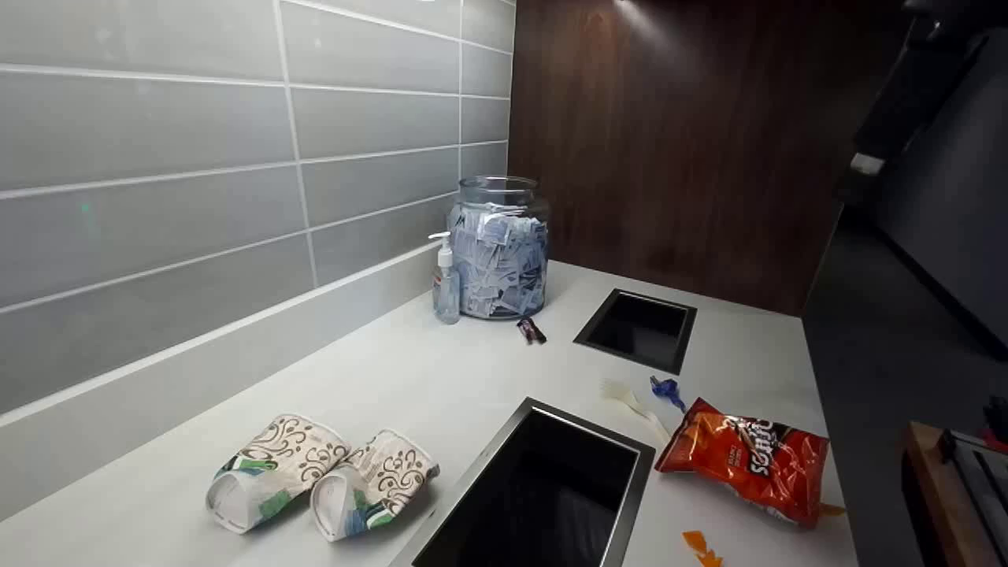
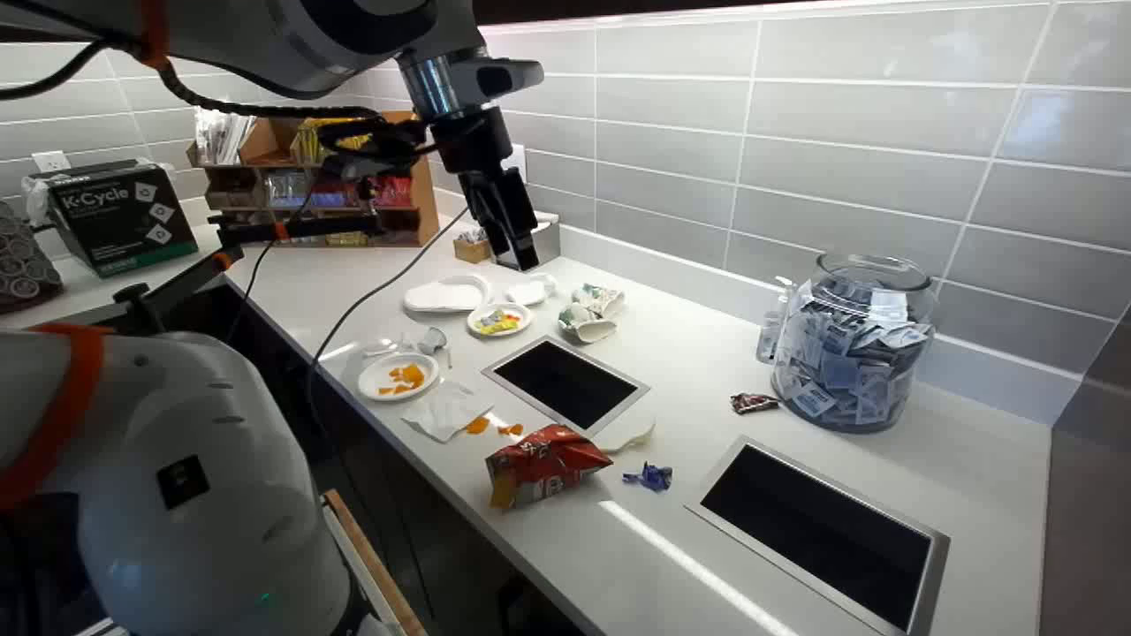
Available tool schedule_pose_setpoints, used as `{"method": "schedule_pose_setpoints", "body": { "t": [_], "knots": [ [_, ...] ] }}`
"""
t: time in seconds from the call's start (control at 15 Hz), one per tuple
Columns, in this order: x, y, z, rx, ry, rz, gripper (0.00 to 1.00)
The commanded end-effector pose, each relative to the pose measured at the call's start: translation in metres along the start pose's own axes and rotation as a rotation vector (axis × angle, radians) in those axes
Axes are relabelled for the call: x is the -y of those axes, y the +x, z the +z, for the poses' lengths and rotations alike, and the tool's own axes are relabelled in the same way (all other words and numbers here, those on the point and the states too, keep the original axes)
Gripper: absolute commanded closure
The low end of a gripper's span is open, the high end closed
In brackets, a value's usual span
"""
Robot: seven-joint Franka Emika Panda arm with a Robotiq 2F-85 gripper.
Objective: Empty some doritos from the bag into the bin on the left
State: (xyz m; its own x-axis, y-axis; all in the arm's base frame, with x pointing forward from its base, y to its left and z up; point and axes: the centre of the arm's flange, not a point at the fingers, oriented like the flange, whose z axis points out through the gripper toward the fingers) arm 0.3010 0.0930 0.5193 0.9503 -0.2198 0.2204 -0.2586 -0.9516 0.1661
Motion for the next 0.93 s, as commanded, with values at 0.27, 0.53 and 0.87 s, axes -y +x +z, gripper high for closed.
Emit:
{"method": "schedule_pose_setpoints", "body": {
  "t": [0.27, 0.53, 0.87],
  "knots": [
    [0.0, 0.0, 0.0, 0.0, 0.0, 0.0, 0.0],
    [0.0, 0.0, 0.0, 0.0, 0.0, 0.0, 0.0],
    [-0.017, 0.013, 0.038, 0.119, 0.131, 0.058, 0.0]
  ]
}}
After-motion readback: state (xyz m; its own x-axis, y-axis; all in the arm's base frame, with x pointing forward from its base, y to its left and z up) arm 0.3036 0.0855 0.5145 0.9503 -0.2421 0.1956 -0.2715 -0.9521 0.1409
